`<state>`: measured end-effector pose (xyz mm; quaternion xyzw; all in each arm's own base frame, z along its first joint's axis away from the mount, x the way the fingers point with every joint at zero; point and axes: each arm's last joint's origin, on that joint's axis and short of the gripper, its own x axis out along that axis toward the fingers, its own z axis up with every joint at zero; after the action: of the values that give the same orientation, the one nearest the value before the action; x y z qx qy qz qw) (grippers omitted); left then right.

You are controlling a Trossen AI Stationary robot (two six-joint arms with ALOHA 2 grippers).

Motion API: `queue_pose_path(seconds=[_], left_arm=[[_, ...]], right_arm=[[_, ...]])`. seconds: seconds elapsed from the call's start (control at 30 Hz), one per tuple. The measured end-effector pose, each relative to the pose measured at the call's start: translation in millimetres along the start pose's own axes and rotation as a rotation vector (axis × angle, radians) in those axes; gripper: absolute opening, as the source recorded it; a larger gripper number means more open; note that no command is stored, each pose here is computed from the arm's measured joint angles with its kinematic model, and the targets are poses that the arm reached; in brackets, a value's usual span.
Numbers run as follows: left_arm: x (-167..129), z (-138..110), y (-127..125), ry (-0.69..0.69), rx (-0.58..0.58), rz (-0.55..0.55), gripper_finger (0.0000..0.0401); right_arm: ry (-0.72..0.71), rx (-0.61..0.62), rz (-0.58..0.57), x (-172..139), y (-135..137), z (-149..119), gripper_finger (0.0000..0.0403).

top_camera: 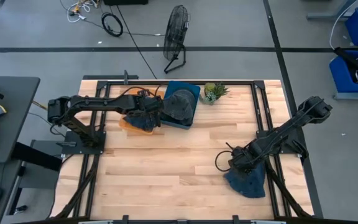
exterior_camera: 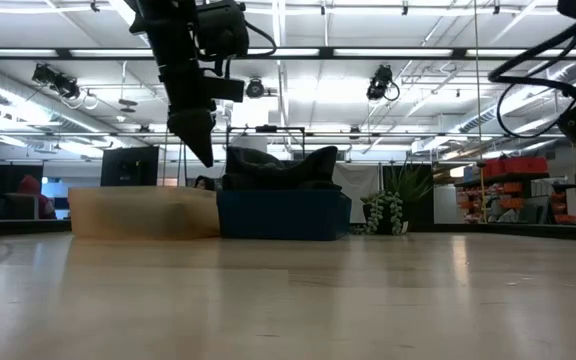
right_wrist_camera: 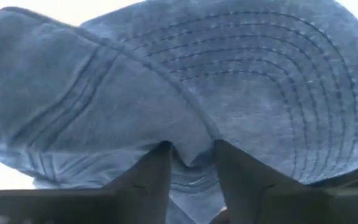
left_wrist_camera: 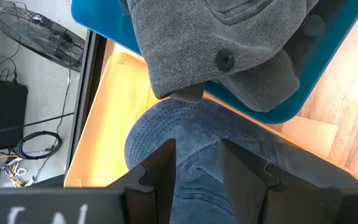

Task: Pick & Place hat
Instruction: Put the blue cap into the orange bin

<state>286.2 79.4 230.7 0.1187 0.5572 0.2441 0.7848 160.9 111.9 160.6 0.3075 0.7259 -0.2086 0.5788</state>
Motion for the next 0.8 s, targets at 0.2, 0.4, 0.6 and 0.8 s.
queue_pose_path(seconds=[0.2, 0.4, 0.6, 0.8], left_arm=[[0.0, 0.0, 0.0, 0.000, 0.000, 0.000, 0.0128], [-0.5, 0.2, -1.1, -0.002, 0.004, -0.002, 0.0122], [-16.1, 1.7, -8.4, -0.035, 0.036, -0.017, 0.0097], [-72.9, 4.4, -6.7, -0.159, 0.038, -0.033, 0.0060]], right_arm=[[-0.003, 0.032, 0.007, 0.9, 0.6, 0.4, 0.0015], [-0.004, 0.043, 0.136, -26.5, 24.6, 1.0, 0.0010], [-0.270, -0.069, 0.285, -90.7, 55.9, 4.6, 0.0006], [-0.721, -0.231, 0.324, -154.1, 70.3, 16.8, 0.0002]])
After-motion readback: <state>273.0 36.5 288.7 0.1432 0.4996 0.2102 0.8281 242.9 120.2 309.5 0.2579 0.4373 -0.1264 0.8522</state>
